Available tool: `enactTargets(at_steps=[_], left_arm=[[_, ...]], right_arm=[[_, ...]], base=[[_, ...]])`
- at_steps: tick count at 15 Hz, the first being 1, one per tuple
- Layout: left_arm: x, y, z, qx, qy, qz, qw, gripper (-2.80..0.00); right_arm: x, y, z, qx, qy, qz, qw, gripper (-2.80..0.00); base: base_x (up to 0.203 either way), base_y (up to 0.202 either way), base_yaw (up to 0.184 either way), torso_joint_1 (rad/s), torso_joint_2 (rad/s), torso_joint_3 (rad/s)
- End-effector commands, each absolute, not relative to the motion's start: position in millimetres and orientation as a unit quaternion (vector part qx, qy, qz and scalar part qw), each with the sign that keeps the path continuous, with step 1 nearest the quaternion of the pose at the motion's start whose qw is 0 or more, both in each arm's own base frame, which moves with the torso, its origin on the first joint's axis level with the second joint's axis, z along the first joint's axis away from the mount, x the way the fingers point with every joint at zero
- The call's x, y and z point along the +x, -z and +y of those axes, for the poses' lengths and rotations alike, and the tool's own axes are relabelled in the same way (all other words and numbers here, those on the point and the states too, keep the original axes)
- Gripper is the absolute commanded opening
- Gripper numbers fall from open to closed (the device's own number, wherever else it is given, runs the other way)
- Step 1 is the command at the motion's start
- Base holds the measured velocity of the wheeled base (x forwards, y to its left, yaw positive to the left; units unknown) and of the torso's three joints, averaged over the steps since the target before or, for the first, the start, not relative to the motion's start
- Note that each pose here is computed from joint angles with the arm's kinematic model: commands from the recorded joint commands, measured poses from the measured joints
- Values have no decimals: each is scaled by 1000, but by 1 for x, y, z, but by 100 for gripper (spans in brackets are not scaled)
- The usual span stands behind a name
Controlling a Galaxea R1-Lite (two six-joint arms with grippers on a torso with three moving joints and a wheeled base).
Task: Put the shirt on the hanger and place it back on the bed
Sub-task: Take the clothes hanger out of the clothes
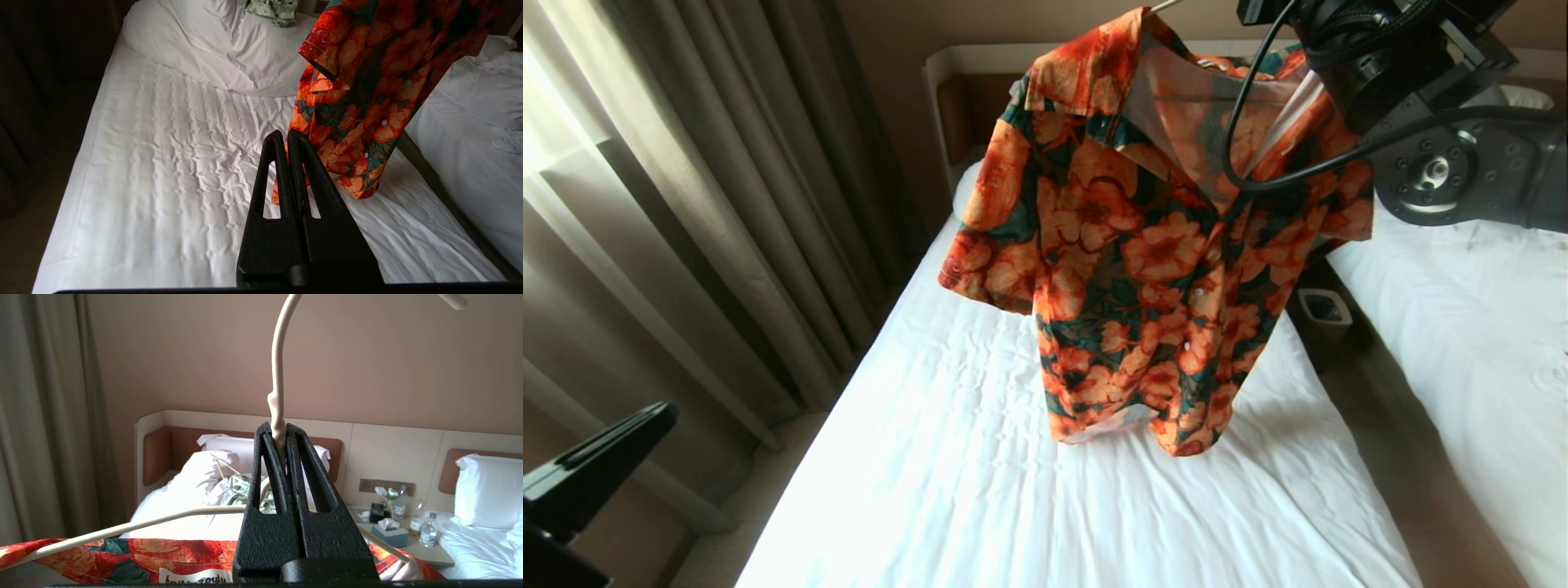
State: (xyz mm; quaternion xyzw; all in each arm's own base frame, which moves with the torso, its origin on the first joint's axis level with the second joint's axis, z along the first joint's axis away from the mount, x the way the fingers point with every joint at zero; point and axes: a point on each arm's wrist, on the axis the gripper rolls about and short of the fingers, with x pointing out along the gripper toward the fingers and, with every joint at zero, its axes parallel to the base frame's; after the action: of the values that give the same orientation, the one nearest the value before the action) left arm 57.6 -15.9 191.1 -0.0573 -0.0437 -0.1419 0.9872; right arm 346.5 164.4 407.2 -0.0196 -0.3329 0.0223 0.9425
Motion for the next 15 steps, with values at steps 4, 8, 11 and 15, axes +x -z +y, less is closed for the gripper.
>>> enactTargets(at_steps=[4,8,11,15], left_arm=[[36,-189,-10,-78,135,-60,986,-280],[35,-189,-9,-79,136,-60,986,-280],[36,-188,-10,-79,136,-58,986,-280],[36,-188,-10,-78,138,-57,986,-280]], right_arm=[[345,-411,158,-19,-14,-339,941,-280],[345,-412,157,-19,-13,-339,940,-280],[344,-413,156,-19,-12,-339,940,-280],[344,-413,154,-20,-11,-340,940,-280]], base=[[0,0,0,0,0,0],[0,0,0,0,0,0],[0,0,0,0,0,0],[0,0,0,0,0,0]])
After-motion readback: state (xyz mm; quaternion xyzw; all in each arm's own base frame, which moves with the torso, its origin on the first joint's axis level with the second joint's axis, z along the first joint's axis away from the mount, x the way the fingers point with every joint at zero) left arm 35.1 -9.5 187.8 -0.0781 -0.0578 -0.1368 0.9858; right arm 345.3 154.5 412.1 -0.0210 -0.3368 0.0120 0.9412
